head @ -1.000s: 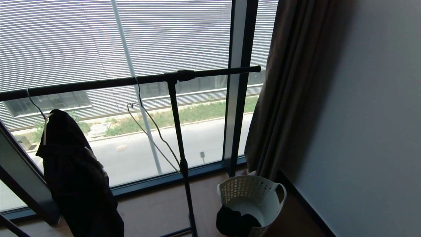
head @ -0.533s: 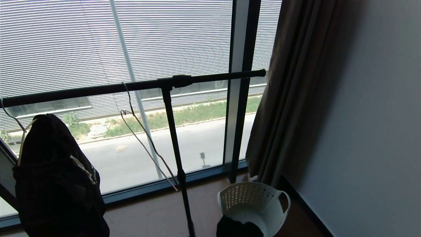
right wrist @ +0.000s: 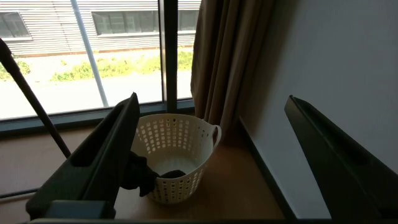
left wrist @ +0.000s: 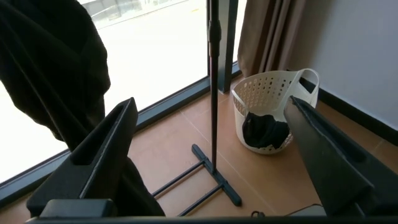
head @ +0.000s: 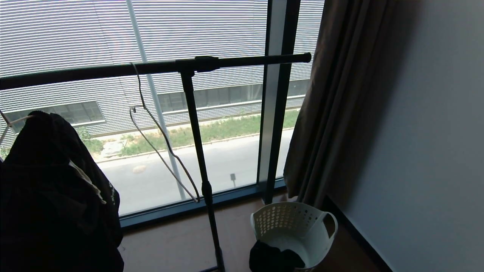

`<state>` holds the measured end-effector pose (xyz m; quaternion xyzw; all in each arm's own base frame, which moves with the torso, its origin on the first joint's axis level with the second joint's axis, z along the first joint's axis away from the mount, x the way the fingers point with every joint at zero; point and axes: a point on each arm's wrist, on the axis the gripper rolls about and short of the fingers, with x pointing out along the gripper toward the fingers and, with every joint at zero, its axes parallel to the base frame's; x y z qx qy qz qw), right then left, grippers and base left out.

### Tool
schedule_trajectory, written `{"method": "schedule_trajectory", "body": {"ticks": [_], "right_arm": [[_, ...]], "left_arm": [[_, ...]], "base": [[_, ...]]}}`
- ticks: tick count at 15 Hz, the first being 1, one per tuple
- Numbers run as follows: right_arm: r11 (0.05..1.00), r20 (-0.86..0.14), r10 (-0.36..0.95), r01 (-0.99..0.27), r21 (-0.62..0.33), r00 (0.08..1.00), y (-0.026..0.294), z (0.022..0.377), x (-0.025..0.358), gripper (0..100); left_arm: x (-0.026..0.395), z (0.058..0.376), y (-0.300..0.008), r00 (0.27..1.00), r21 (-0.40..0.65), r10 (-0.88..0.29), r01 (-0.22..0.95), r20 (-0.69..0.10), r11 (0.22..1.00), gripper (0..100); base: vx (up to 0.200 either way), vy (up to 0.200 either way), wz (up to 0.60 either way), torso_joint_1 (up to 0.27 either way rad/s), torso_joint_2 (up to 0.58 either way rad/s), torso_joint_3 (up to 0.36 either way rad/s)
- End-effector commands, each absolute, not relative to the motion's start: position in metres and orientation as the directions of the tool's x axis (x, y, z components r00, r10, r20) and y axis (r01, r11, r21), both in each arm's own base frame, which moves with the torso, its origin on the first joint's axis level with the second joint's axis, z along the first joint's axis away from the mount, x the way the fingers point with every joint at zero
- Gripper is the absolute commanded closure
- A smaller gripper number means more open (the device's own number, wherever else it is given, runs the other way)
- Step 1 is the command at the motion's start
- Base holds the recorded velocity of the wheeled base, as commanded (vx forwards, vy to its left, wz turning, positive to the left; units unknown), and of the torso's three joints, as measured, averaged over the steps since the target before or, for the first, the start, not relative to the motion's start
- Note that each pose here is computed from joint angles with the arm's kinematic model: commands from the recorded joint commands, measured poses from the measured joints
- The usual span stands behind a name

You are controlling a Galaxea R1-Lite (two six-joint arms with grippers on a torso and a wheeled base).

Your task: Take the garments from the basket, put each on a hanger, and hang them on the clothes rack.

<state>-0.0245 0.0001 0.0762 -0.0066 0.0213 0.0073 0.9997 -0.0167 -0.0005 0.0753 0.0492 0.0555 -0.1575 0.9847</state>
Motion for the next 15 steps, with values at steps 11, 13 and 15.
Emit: {"method": "schedule_trajectory", "body": {"ticks": [11, 13, 15], "right_arm": [[1.000, -0.043, 0.015, -0.016, -0.013, 0.999, 0.0001, 0.0764, -0.0244, 0], [1.000, -0.043, 0.015, -0.016, -0.013, 0.999, 0.0001, 0.0764, -0.0244, 0], [1.000, -0.043, 0.015, -0.016, -0.013, 0.999, 0.0001, 0.0764, -0.0244, 0]], "left_arm": [[-0.0166, 0.0754, -0.0005, 0.944, 0.079, -0.305, 0.316, -0.127, 0.945, 0], [-0.0166, 0.0754, -0.0005, 0.944, 0.079, -0.305, 0.316, -0.127, 0.945, 0], [-0.0166, 0.0754, -0.0005, 0.944, 0.079, -0.305, 0.316, -0.127, 0.945, 0]], "base": [[0.000, 0.000, 0.00, -0.159, 0.52, 0.357], [0.000, 0.000, 0.00, -0.105, 0.47, 0.366], [0.000, 0.000, 0.00, -0.088, 0.46, 0.378]]}}
